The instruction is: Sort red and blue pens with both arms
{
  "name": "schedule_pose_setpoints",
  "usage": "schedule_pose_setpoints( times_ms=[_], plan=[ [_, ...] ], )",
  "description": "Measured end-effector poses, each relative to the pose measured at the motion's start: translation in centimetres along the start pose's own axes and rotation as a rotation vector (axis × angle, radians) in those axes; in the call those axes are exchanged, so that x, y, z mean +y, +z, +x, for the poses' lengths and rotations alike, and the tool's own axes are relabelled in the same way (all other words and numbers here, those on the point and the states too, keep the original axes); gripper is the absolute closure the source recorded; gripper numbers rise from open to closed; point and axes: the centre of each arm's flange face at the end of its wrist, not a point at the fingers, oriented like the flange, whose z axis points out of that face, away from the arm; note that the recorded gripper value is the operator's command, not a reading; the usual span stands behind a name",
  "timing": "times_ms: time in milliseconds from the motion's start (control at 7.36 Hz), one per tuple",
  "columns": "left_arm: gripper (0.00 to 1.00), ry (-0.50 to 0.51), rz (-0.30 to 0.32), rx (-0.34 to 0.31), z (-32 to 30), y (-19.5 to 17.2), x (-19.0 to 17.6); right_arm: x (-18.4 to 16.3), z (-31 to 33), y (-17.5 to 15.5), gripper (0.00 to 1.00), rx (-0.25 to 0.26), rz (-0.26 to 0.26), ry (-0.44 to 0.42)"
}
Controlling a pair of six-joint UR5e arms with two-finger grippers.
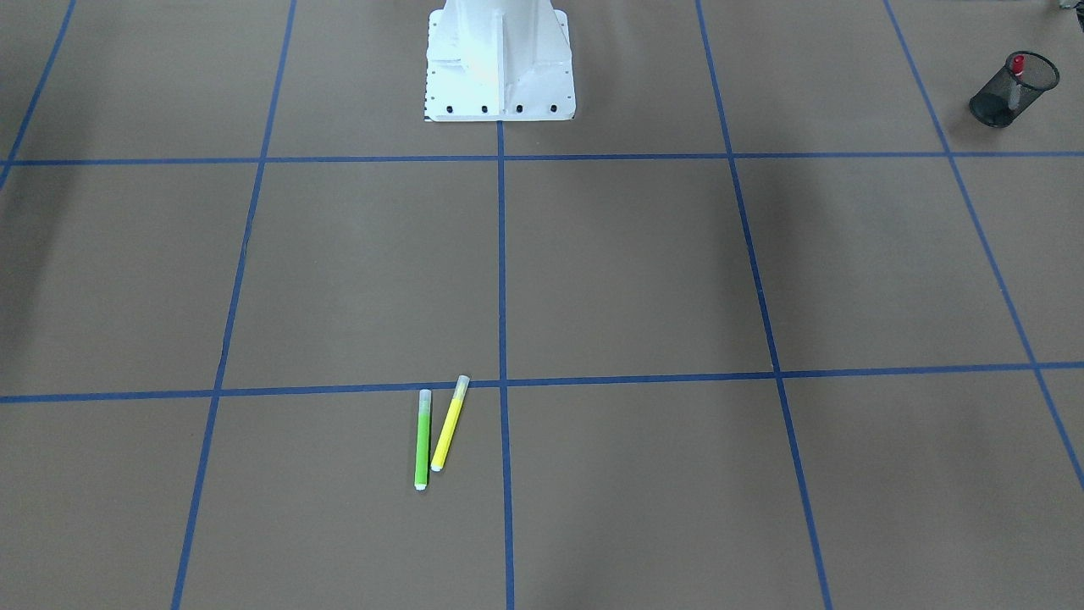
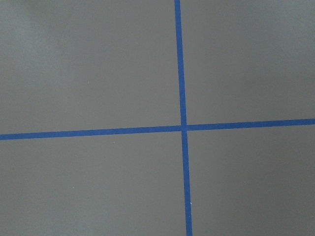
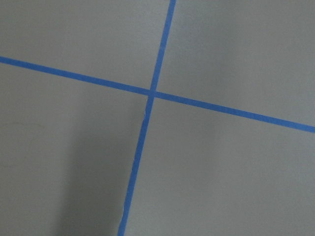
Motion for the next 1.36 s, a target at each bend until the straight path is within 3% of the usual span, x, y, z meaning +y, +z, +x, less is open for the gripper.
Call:
schedule_pose_setpoints(
  times_ms=[272, 680, 1359],
  plan=[
    [0.0, -0.03, -0.005, 0.006, 2.2, 0.4, 0.0, -0.9, -2.3, 0.6, 0.0, -0.012, -0.019, 0.027],
    [0.0, -0.037, -0.011, 0.011, 2.9, 0.8, 0.5, -2.3, -5.3, -0.8, 0.0, -0.016, -0.099, 0.081],
    [0.0, -0.016, 0.012, 0.017, 3.0, 0.7, 0.7, -1.6, -7.3, -2.2, 0.0, -0.022, -0.099, 0.066]
  ],
)
